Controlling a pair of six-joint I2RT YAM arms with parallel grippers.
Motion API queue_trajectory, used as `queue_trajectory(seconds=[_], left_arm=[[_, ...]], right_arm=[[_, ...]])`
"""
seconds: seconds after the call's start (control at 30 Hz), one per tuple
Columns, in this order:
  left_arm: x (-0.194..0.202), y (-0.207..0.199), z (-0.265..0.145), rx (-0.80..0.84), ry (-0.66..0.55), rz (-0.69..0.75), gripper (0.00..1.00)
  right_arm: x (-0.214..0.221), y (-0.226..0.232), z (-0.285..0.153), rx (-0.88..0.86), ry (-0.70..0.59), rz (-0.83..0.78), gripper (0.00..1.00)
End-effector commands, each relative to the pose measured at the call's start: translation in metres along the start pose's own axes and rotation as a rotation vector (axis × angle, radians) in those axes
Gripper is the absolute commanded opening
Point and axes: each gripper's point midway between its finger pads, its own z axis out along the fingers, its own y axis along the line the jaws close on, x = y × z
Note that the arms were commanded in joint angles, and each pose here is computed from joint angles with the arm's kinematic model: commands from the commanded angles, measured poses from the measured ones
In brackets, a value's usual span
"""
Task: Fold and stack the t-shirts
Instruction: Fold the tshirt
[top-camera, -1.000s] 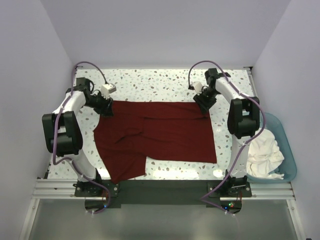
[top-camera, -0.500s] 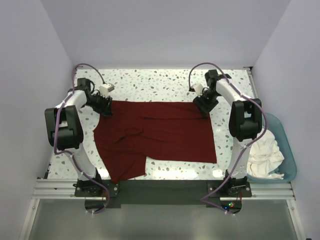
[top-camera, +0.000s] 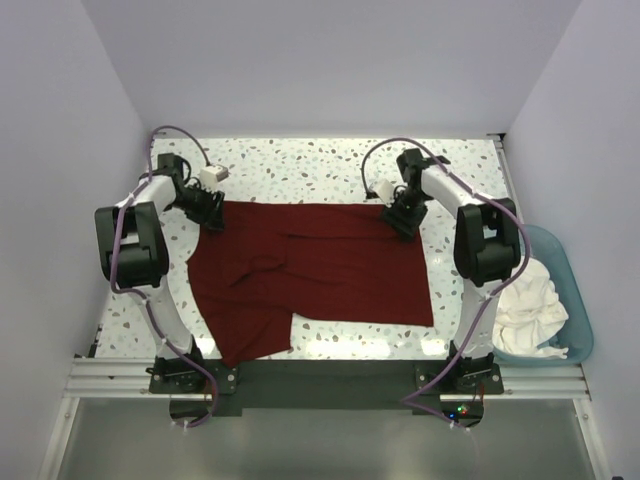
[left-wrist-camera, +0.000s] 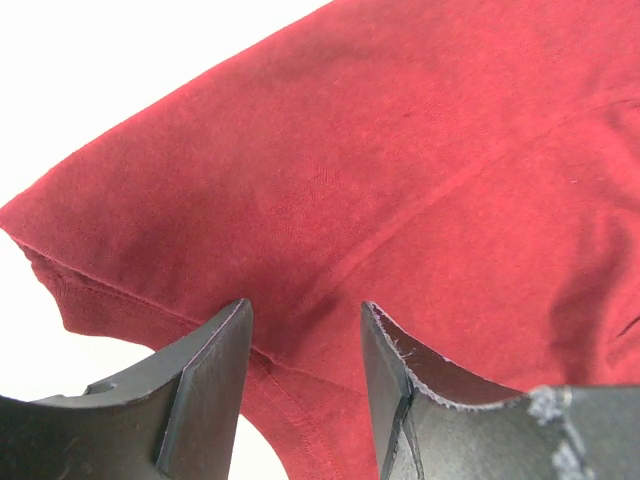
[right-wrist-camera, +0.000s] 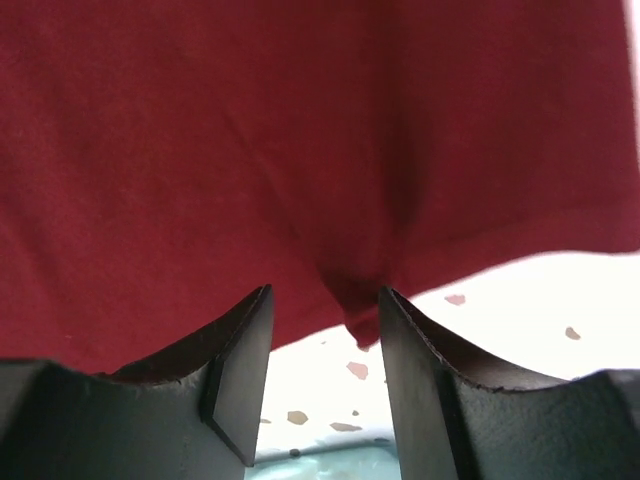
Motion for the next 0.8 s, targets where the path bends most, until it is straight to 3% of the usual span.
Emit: queue_trajectory(seconds=[0.0,0.03,0.2,0.23,0.37,0.53,0.6,0.73,0.77], left_arm=[[0.000,0.015,0.000,-0.048,0.005,-0.014,0.53],[0.003,0.017,0.001,-0.056,0.011,-0.016,0.53],[0.018,0.032,0.010,-0.119,0.066,-0.047,0.50],[0.023,0.037,0.011,-0.146,0.092,-0.053,0.45],[0.042,0.048,0.016,-0.169,0.169,-0.091,0.25],[0.053,0.045,0.017,-0.163,0.197,-0.096,0.14],[0.054,0.044,0.016,-0.160,0.198,-0.097,0.13],[0.046,0.032,0.009,-0.118,0.167,-0.082,0.19],[0.037,0.030,0.002,-0.115,0.138,-0.063,0.22]], right_arm=[[-0.004,-0.013,0.004,0.076,0.015,-0.080,0.49],[-0.005,-0.017,0.003,0.096,0.017,-0.084,0.48],[-0.016,-0.043,-0.010,0.255,-0.007,-0.110,0.18],[-0.018,-0.045,-0.014,0.269,-0.008,-0.128,0.14],[-0.028,-0.045,-0.035,0.294,-0.041,-0.187,0.04],[-0.005,-0.025,-0.014,0.256,0.024,-0.268,0.00],[0.000,-0.015,-0.004,0.232,0.041,-0.289,0.03],[0.000,0.000,-0.002,0.152,0.049,-0.269,0.48],[-0.002,-0.002,-0.007,0.153,0.046,-0.247,0.51]])
